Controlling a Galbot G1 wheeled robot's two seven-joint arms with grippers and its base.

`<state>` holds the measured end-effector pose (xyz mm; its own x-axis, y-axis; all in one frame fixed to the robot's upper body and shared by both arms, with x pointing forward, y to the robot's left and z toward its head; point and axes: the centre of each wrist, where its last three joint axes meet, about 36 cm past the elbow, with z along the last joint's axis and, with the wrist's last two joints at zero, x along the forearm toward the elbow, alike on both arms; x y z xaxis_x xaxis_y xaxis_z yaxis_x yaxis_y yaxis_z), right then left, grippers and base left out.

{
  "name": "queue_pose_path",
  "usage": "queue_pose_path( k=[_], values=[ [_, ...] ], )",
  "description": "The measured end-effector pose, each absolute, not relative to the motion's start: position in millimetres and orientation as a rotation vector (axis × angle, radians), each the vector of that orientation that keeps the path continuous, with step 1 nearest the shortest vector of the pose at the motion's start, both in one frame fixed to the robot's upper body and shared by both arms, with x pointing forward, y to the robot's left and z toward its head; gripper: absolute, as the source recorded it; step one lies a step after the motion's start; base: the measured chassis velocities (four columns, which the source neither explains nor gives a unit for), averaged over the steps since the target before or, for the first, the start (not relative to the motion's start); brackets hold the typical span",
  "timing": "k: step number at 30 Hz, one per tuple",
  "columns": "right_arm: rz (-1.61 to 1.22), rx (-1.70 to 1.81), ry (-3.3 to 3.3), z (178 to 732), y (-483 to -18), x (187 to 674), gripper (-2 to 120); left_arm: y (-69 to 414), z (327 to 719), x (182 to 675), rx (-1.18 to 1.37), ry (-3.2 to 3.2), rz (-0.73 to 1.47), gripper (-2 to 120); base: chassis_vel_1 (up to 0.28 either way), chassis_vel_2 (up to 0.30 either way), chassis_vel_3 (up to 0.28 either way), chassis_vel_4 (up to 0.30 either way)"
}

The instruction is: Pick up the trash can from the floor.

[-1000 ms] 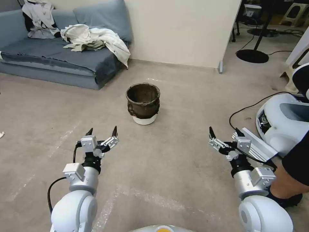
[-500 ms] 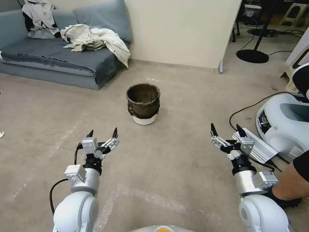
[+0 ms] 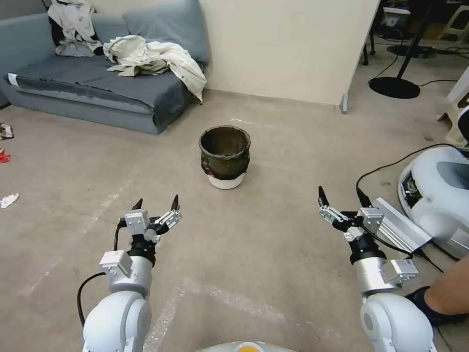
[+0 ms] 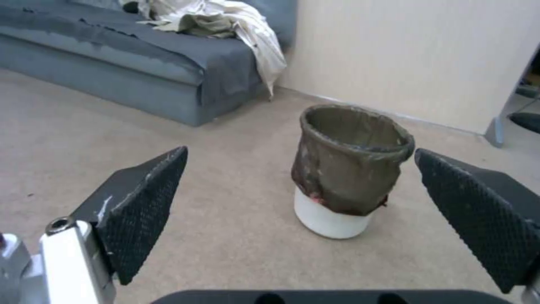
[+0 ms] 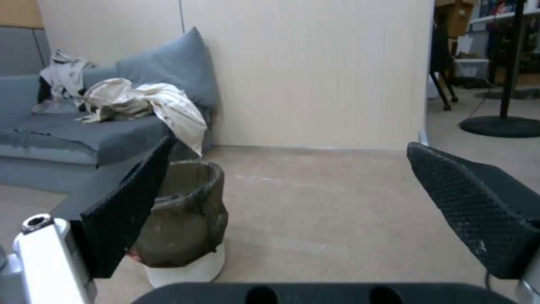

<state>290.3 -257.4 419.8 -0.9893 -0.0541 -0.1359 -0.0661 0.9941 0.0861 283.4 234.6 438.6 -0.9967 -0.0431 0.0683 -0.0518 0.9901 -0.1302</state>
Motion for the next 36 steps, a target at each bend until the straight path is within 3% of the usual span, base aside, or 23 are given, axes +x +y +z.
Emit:
queue_pose_path(
  k=[22, 36],
  values=[
    [0.190, -0.174, 2.955, 412.0, -257.6, 292.7, 100, 235.3, 434.9, 286.4, 0.106, -3.085, 0.154, 100, -0.009, 0.013, 0.014, -0.009],
    [0.198, -0.182, 2.952, 413.1, -254.8, 291.8, 100, 235.1, 433.6, 287.0, 0.098, -3.092, 0.155, 100, -0.209, 0.209, 0.205, -0.209]
  ],
)
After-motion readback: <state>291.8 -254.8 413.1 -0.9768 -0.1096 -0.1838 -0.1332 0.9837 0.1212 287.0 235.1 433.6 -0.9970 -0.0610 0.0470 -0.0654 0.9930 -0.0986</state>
